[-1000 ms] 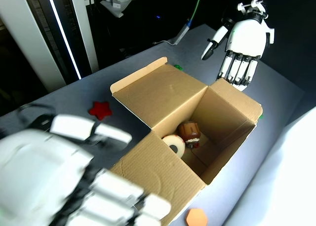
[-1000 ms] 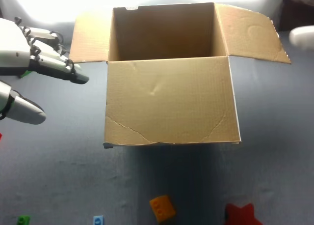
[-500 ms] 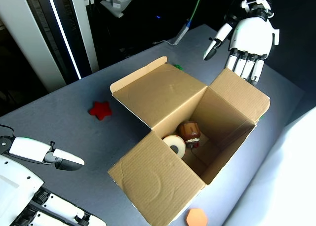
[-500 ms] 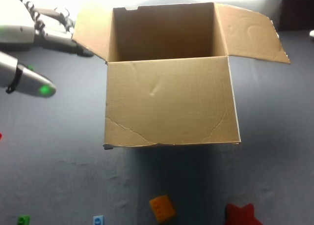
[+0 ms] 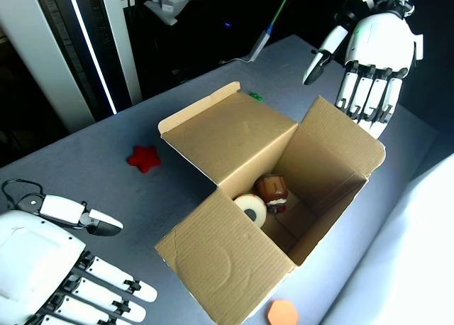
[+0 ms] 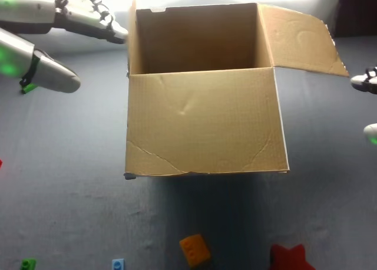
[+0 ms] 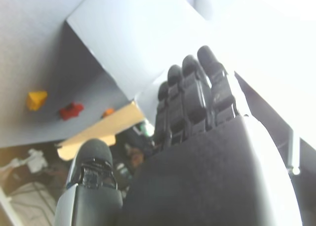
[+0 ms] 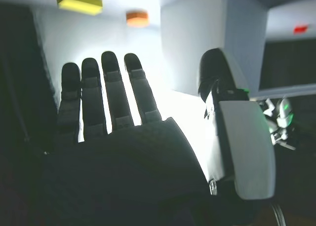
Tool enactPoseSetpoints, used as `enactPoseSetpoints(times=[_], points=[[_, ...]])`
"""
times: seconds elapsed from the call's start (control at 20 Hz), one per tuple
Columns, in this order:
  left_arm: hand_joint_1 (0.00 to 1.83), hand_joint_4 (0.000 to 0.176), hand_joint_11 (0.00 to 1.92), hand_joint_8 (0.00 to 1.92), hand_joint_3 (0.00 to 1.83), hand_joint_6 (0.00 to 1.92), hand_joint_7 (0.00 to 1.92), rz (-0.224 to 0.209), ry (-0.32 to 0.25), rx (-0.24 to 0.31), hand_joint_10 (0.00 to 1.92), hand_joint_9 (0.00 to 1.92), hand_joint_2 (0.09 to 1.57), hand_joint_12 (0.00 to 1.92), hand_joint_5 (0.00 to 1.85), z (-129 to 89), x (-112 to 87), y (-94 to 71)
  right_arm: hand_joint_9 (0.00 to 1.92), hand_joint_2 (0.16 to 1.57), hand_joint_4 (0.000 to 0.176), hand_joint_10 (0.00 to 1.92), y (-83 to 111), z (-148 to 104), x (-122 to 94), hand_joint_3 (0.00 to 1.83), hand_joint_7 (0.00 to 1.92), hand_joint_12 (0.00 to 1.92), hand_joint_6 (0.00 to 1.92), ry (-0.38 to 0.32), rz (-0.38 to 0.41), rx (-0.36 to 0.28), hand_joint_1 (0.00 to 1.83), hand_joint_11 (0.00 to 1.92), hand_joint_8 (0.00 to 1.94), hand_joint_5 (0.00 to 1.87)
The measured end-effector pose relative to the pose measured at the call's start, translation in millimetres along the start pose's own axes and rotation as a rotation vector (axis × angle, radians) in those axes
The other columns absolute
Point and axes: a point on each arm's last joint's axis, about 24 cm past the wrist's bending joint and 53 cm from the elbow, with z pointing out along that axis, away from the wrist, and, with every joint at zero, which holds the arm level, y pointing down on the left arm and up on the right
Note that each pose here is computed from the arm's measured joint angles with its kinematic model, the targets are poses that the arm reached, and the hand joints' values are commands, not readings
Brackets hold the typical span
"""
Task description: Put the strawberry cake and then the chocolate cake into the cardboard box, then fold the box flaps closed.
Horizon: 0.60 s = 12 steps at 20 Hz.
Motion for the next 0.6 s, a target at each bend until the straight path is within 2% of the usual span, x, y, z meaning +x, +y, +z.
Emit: enactPoseSetpoints(times=[0.1,0.25,0.35,0.45,0.55,0.6], points=[[0.0,0.0,0.0,0.0,0.0,0.01,0.27,0.009,0.002,0.011,0.0,0.25,1.27,0.73,0.2,10,-4.3,-2.8,0.16,1.27,0.0,0.0,4.2,8,7,0.0,0.21,0.57,0.01,-0.012,0.001,-0.021,0.0,0.0,0.0,0.18],[0.0,0.0,0.0,0.0,0.0,0.0,0.27,0.04,0.033,0.018,0.0,0.24,1.26,0.74,0.19,27,-3.9,-4.2,0.17,1.26,0.0,0.0,7.1,18,26,0.0,0.21,0.64,0.01,0.016,0.004,-0.032,0.0,0.0,0.0,0.19],[0.0,0.0,0.0,0.0,0.0,0.0,0.27,0.045,0.036,0.021,0.0,0.24,1.27,0.72,0.19,37,-6.7,-3.3,0.18,1.26,0.0,0.01,9.1,25,29,0.0,0.22,0.7,0.01,0.006,0.012,-0.041,0.0,0.0,0.0,0.19],[0.0,0.0,0.0,0.0,0.0,0.0,0.26,0.053,0.044,0.023,0.0,0.24,1.27,0.72,0.19,47,-8.4,-3.1,0.18,1.26,0.0,0.01,11.0,30,29,0.0,0.21,0.66,0.0,-0.013,0.014,-0.052,0.0,0.0,0.01,0.19],[0.0,0.0,0.0,0.01,0.0,0.01,0.28,0.058,0.049,0.018,0.01,0.25,1.27,0.76,0.2,53,-9.7,1.3,0.19,1.27,0.0,0.01,15.0,39,38,0.0,0.23,0.62,0.01,-0.008,0.021,-0.063,0.0,0.0,0.01,0.21],[0.0,0.0,0.0,0.0,0.0,0.0,0.27,0.059,0.047,0.011,0.0,0.24,1.27,0.71,0.2,54,-10.9,3.4,0.19,1.26,0.0,0.01,16.3,41,41,0.0,0.23,0.66,0.01,-0.003,0.022,-0.066,0.0,0.0,0.0,0.2]])
